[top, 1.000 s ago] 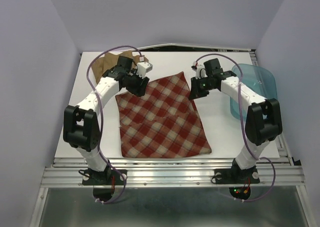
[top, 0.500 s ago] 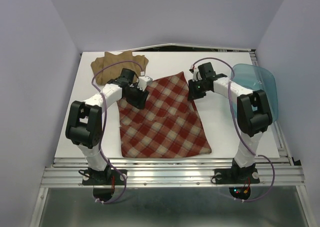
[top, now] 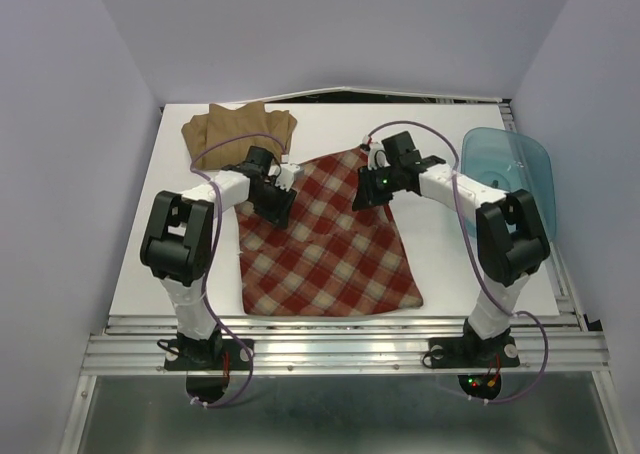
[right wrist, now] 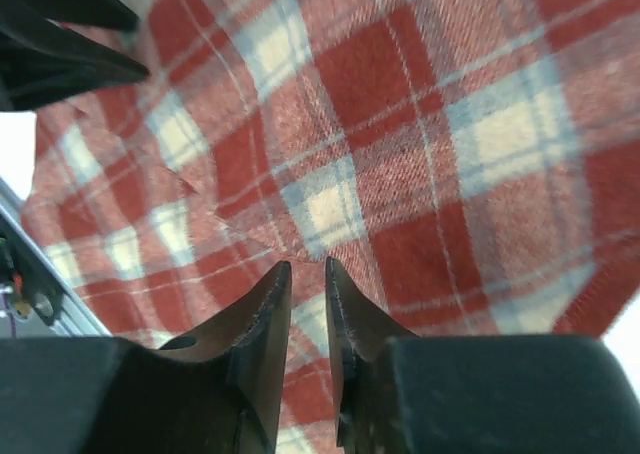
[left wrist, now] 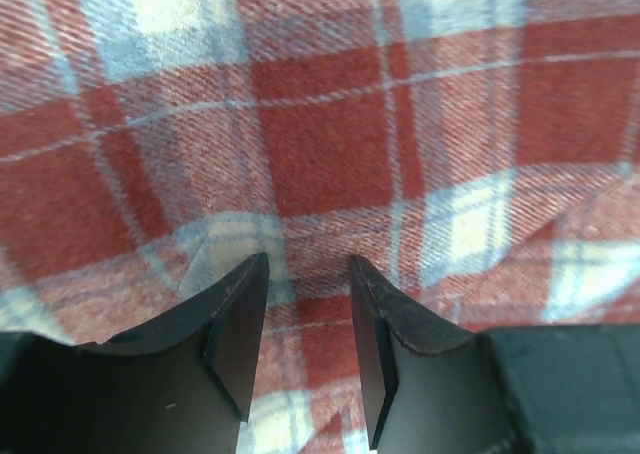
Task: Fold and stack the skirts
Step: Fold the skirt
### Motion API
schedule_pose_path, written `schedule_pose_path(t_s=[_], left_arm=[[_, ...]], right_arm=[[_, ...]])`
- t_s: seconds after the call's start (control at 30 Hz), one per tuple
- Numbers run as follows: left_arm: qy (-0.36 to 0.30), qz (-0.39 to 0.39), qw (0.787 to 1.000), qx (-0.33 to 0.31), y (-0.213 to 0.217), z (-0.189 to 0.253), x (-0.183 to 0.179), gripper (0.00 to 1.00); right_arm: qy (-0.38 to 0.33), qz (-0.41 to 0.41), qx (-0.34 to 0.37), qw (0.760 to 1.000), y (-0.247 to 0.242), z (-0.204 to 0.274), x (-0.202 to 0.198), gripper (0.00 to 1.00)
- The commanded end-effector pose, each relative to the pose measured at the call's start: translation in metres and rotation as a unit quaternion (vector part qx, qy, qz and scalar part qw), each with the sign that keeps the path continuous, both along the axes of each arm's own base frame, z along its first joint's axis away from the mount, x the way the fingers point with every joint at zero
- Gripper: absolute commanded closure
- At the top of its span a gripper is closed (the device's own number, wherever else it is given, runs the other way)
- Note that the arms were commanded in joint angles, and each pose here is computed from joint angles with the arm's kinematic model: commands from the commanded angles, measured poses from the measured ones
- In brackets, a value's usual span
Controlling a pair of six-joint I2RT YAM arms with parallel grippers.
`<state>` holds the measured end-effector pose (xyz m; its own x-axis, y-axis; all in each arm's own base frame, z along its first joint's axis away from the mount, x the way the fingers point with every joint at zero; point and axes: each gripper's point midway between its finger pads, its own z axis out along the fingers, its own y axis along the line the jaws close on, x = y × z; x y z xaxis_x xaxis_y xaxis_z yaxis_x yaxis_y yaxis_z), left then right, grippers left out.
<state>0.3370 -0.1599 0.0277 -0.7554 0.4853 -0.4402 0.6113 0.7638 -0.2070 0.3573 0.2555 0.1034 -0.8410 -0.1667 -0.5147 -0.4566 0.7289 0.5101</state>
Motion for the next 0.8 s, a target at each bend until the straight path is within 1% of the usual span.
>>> schedule_pose_path(t_s=[0.0, 0.03, 0.07, 0.13, 0.23, 0.3, 0.37, 0.43, 0.47, 0.5, 0.57, 0.6, 0.67, 0.7, 0.73, 0.77], left_arm=[[-0.003, 0.011, 1.0, 0.001, 0.0, 0.002, 0.007, 0.51], [-0.001, 0.014, 1.0, 0.006, 0.001, -0.001, 0.008, 0.51], [0.0, 0.013, 1.0, 0.008, 0.002, -0.003, 0.008, 0.51], [0.001, 0.015, 1.0, 0.016, 0.004, -0.007, 0.009, 0.51], [0.0, 0.015, 0.999, 0.028, 0.008, -0.011, 0.011, 0.51], [0.0, 0.013, 0.999, 0.035, 0.01, -0.012, 0.013, 0.51], [-0.002, 0.006, 0.999, 0.041, 0.011, -0.012, 0.014, 0.52], [-0.014, -0.004, 0.999, 0.043, 0.011, -0.006, 0.019, 0.52], [-0.024, -0.012, 0.999, 0.035, 0.009, 0.003, 0.02, 0.51], [-0.032, -0.02, 0.999, 0.032, 0.008, 0.008, 0.021, 0.5], [-0.063, -0.023, 0.997, 0.035, 0.008, 0.029, 0.032, 0.49], [-0.059, -0.026, 0.997, 0.04, 0.01, 0.029, 0.029, 0.49], [-0.07, -0.039, 0.996, 0.039, 0.01, 0.044, 0.035, 0.48], [-0.085, -0.043, 0.995, 0.034, 0.008, 0.056, 0.043, 0.45], [-0.098, -0.046, 0.994, 0.031, 0.008, 0.066, 0.047, 0.44], [-0.106, -0.044, 0.993, 0.031, 0.009, 0.073, 0.051, 0.43]], right_arm=[[0.051, 0.0, -0.043, 0.998, -0.008, -0.045, -0.01, 0.79], [0.053, -0.022, -0.067, 0.996, -0.02, -0.055, -0.007, 0.8], [0.055, -0.029, -0.076, 0.995, -0.023, -0.06, -0.007, 0.82], [0.06, -0.06, -0.094, 0.992, -0.043, -0.066, -0.001, 0.82], [0.055, -0.098, -0.14, 0.984, -0.074, -0.074, 0.004, 0.82], [0.047, -0.103, -0.174, 0.978, -0.088, -0.077, 0.003, 0.82], [0.026, -0.107, -0.209, 0.972, -0.104, -0.078, 0.008, 0.82], [0.003, -0.099, -0.231, 0.968, -0.111, -0.076, 0.016, 0.82], [-0.01, -0.085, -0.228, 0.97, -0.108, -0.066, 0.024, 0.82], [-0.008, -0.08, -0.227, 0.971, -0.108, -0.065, 0.021, 0.82], [-0.048, -0.058, -0.225, 0.971, -0.104, -0.042, 0.038, 0.79], [-0.058, -0.055, -0.228, 0.97, -0.104, -0.035, 0.043, 0.79], [-0.083, -0.052, -0.243, 0.965, -0.105, -0.017, 0.063, 0.78], [-0.071, -0.04, -0.263, 0.961, -0.109, -0.023, 0.064, 0.77], [-0.096, -0.047, -0.266, 0.958, -0.108, -0.006, 0.081, 0.76], [-0.112, -0.044, -0.27, 0.955, -0.108, 0.0, 0.089, 0.75]])
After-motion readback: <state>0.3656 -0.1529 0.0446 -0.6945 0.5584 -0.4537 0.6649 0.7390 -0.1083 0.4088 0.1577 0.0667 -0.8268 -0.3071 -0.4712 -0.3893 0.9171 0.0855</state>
